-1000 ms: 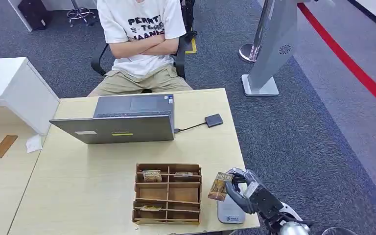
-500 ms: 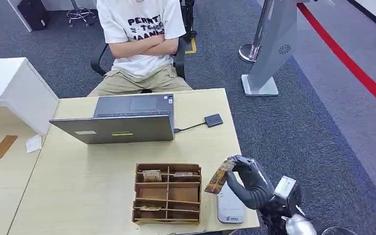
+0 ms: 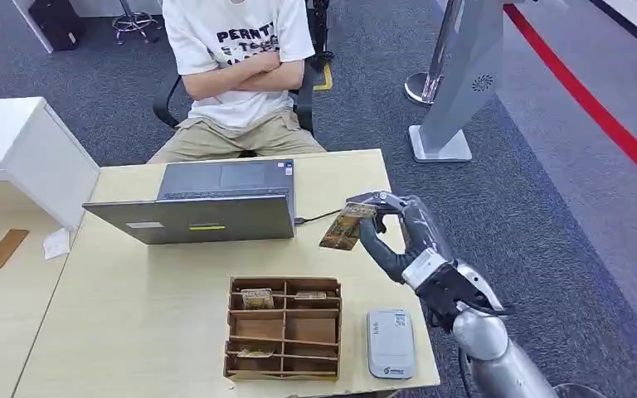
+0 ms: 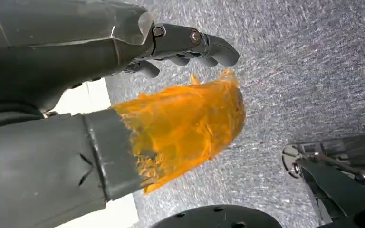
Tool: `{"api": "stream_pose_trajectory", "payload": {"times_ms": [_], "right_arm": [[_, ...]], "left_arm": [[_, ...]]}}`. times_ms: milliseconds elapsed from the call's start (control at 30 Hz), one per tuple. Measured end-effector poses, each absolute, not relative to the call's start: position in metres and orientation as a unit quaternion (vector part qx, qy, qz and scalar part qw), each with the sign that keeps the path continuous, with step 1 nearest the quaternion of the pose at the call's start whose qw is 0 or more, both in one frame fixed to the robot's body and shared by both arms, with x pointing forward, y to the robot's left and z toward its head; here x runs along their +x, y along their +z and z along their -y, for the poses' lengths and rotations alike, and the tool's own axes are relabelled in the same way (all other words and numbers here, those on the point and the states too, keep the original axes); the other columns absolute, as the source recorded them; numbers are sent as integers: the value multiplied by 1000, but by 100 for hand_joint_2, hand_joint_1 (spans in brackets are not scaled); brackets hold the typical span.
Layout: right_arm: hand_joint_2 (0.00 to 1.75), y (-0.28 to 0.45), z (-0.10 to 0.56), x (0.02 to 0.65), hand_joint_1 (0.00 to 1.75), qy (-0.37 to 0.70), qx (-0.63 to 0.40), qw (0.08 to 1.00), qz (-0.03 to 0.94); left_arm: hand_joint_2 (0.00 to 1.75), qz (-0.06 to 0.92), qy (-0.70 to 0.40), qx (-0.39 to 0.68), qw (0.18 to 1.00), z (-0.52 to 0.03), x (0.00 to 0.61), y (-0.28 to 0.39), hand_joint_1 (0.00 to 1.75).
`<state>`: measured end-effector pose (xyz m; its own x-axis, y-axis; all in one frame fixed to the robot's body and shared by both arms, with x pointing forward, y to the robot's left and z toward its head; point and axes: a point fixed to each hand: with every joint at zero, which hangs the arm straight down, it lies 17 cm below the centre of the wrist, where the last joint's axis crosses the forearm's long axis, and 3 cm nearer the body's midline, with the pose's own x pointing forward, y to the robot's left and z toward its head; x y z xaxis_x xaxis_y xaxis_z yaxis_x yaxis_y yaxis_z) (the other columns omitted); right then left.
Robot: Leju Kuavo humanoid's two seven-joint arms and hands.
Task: Pass the card to the sensor for recognition and then transmit it.
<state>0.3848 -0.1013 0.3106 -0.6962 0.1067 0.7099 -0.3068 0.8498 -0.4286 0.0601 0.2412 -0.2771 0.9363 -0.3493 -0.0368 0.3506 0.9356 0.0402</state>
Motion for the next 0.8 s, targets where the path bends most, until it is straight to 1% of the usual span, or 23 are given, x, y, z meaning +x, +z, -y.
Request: {"api": "stream_pose_trajectory", "payload": {"times_ms": [167, 300, 567, 700, 800], "right_arm": [[175, 341, 88, 413, 175, 315, -85, 334, 884], [175, 368, 64, 435, 175, 345, -170, 291, 876], [175, 388, 45, 453, 175, 370, -280, 227, 856], [175, 392, 34, 459, 175, 392, -357, 172, 830], [175, 393, 21, 463, 175, 412, -395, 132, 810]], "left_arm": [[0, -25, -206, 35, 978, -246, 66, -275, 0], [0, -25, -234, 46, 971, -247, 81, -272, 0], [0, -24, -259, 54, 964, -244, 93, -269, 0], [0, -27, -276, 60, 959, -244, 96, -268, 0], [0, -27, -285, 64, 956, -243, 101, -267, 0]]}}
